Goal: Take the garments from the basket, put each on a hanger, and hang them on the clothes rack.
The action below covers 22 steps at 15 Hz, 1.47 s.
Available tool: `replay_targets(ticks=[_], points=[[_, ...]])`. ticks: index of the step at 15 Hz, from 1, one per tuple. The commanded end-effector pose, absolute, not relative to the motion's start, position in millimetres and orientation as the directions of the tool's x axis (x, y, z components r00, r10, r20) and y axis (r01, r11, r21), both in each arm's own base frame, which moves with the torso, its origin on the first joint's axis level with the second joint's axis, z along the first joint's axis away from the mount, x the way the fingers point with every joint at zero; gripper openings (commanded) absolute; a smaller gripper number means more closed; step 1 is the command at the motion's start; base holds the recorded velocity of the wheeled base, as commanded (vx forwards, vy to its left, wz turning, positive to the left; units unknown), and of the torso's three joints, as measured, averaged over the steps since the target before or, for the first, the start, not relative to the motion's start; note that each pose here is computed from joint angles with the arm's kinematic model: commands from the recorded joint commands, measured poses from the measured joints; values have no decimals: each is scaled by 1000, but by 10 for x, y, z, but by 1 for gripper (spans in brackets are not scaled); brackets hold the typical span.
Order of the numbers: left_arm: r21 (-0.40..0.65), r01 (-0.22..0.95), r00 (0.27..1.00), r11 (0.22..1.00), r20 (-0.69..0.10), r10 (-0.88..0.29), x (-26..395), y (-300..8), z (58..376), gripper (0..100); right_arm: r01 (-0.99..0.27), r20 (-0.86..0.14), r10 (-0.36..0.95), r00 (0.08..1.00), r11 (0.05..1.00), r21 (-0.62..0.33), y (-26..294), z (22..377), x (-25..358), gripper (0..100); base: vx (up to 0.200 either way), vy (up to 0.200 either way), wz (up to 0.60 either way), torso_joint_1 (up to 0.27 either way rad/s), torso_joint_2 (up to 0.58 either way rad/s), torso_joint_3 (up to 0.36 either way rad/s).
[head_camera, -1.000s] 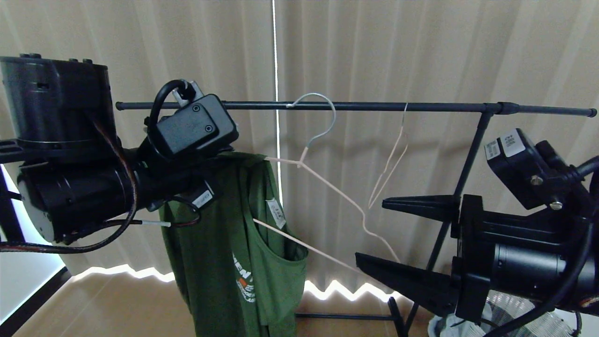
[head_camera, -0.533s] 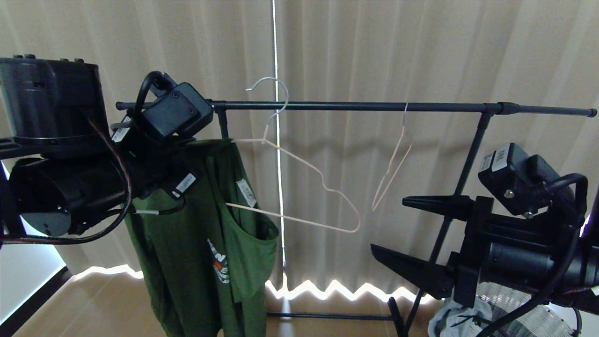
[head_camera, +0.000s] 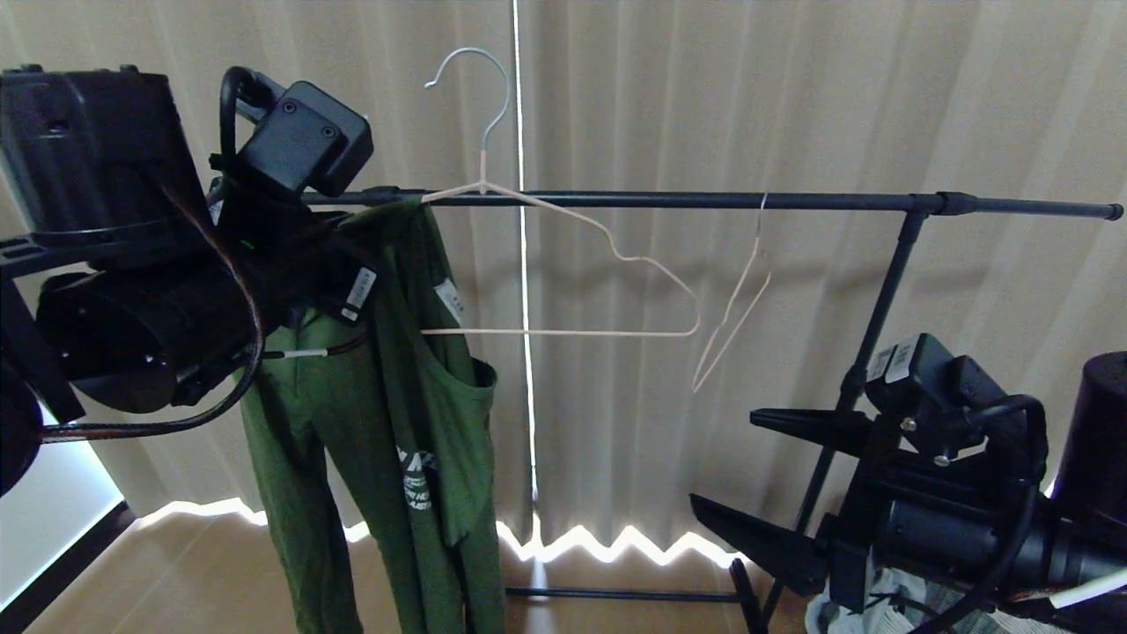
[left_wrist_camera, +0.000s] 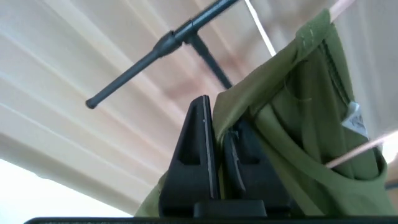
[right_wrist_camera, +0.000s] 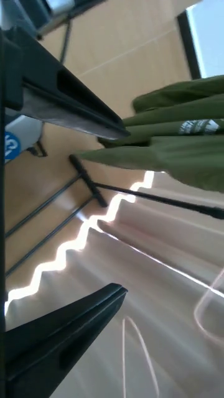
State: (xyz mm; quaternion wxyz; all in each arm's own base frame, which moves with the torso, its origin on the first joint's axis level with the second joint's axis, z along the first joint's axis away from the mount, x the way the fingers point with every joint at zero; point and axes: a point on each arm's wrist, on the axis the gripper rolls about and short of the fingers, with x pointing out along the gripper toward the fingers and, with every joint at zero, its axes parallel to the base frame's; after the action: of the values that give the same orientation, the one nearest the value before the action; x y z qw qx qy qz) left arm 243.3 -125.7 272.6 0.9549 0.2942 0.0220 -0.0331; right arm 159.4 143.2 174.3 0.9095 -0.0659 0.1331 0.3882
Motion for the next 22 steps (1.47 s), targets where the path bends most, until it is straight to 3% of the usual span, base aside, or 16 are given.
replay_targets(ticks=[1, 5, 12, 17, 22], points=[[522, 91, 996, 848, -37, -84, 2401, -1337, 2806, 0, -739, -342, 698, 629, 673, 15, 1547, 1552, 1606, 100, 0, 0, 0, 0, 0, 0], [476, 141, 988, 868, -17, -151, 2268, -1442, 2868, 0, -734, -311, 704, 638, 679, 31, 1747, 1460, 1688, 100, 0, 0, 0, 0, 0, 0], [453, 186, 979, 872, -8, -204, 2107, -1495, 2886, 0, -639, -109, 639, 761, 768, 45, 2265, 1259, 2166, 100, 0, 0, 0, 0, 0, 0], [446, 203, 973, 872, 8, -231, 2028, -1528, 2934, 0, -642, 14, 643, 766, 764, 58, 2503, 1237, 2377, 100, 0, 0, 0, 0, 0, 0], [444, 222, 967, 868, 15, -255, 1955, -1556, 2954, 0, -643, 58, 640, 766, 763, 62, 2579, 1272, 2449, 100, 0, 0, 0, 0, 0, 0]])
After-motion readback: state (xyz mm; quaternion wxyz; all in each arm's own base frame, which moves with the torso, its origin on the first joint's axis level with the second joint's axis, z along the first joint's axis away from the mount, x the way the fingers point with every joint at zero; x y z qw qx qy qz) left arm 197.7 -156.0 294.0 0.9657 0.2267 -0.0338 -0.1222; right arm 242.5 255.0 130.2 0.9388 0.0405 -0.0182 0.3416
